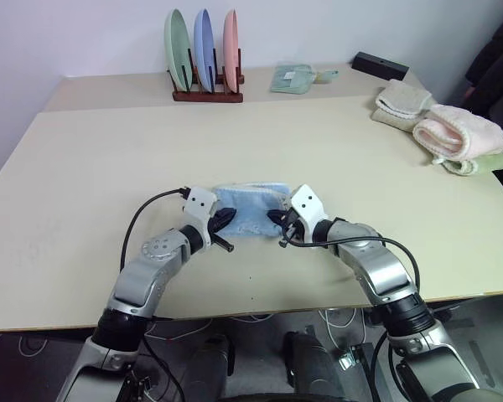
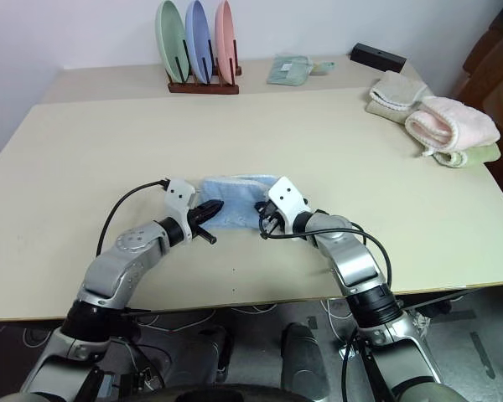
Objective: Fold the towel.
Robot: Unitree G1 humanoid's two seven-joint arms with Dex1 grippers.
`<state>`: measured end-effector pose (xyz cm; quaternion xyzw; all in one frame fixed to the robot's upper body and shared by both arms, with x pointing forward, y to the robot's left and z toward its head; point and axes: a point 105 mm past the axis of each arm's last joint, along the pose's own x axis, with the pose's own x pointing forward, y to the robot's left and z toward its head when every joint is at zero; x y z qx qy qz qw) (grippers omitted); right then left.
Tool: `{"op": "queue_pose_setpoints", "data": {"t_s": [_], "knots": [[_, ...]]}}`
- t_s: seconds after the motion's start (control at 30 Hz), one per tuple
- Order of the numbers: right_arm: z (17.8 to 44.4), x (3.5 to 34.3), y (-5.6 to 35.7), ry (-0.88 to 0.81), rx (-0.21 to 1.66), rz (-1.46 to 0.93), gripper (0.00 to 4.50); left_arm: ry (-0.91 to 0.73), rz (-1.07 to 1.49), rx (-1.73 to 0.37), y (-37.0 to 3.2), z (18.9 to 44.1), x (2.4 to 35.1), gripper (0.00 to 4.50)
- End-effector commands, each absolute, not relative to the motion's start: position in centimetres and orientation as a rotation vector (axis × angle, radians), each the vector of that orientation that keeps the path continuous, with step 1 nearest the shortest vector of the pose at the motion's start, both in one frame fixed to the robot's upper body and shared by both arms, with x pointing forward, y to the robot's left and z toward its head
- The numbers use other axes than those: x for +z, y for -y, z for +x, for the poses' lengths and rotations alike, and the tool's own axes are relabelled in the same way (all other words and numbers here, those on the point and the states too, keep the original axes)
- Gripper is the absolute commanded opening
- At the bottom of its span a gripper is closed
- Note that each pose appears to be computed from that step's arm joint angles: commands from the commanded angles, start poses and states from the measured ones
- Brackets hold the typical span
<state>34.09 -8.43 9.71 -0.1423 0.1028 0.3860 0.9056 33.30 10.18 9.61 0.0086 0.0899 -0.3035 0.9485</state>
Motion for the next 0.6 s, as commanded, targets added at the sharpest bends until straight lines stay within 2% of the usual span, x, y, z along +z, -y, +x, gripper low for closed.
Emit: {"op": "queue_pose_setpoints", "data": {"t_s": [0.03, 0.13, 0.27, 0.3, 0.4, 0.6], "knots": [[33.9, 13.3, 10.3, -0.141, 0.775, -0.201, 0.78, -0.043, -0.024, -0.559, -12.8, 33.0, 13.2, 0.0], [33.3, 14.4, 11.1, -0.175, 0.783, -0.111, 2.18, 0.0, 0.054, -0.541, -14.9, 32.1, 14.5, 0.0], [33.5, 13.9, 12.1, -0.278, 0.723, 0.009, 4.18, -0.005, 0.144, -0.554, -16.8, 30.9, 14.7, 0.0], [33.7, 13.6, 12.3, -0.311, 0.708, 0.047, 4.43, -0.007, 0.148, -0.557, -17.2, 30.7, 14.8, 0.0], [34.1, 12.7, 11.8, -0.393, 0.704, 0.165, 4.43, -0.005, 0.151, -0.568, -18.0, 30.0, 15.2, 0.0], [34.7, 11.3, 10.0, -0.471, 0.729, 0.225, 4.43, -0.008, 0.161, -0.61, -17.2, 28.9, 15.1, 0.0]]}}
